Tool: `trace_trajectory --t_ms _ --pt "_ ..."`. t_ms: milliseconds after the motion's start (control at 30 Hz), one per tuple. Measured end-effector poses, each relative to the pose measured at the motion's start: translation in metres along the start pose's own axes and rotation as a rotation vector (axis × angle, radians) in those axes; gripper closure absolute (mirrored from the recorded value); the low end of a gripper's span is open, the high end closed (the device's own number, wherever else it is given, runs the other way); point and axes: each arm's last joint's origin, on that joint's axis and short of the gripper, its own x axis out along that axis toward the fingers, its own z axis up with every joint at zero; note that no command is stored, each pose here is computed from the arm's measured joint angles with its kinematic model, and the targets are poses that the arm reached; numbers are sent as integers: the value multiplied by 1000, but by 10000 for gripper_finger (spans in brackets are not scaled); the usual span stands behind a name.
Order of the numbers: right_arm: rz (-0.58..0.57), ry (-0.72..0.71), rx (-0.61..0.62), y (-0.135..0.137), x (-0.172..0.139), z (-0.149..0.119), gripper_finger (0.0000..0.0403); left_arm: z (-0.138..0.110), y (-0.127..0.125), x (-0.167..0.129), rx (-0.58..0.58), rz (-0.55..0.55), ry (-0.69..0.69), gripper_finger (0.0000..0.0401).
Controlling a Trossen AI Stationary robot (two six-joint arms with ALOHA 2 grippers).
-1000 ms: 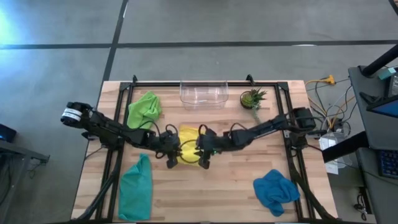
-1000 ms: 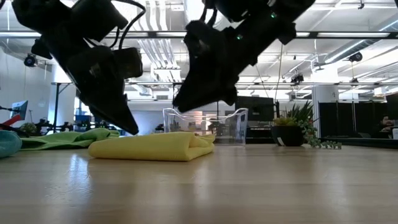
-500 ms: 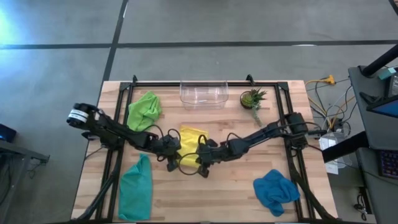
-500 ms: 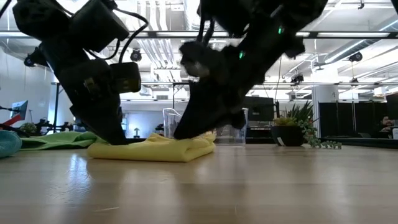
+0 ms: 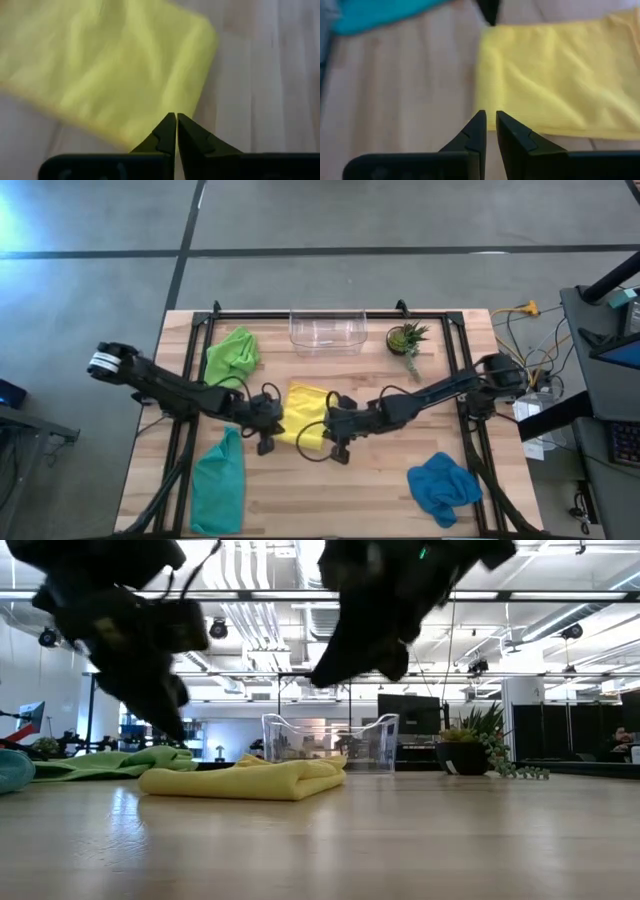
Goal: Fold microfiber towels
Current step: Fold the yellow microfiber towel
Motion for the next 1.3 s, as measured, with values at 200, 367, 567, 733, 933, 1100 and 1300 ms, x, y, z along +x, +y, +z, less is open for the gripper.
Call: trace_trajectory --t_ms 200,367,567,733,933,1100,1300 --pt "45 -39 -36 14 -14 2 365 -16 5 -10 23 -13 19 401" --pt "-35 -63 44 6 -14 5 365 -30 20 3 16 146 23 401" --pt "-70 -67 84 5 -15 4 365 -28 19 33 4 95 9 401" --pt "-90 4 58 6 -18 -4 365 -13 6 53 -10 45 -7 401" --pt "-92 105 -5 16 -23 -19 365 -2 -9 50 1 -20 12 401" --pt "-1 132 -133 26 -24 -24 364 -7 -23 25 31 -46 33 401" --pt "57 78 -291 26 -19 -30 353 -20 -54 -2 121 -178 -11 401"
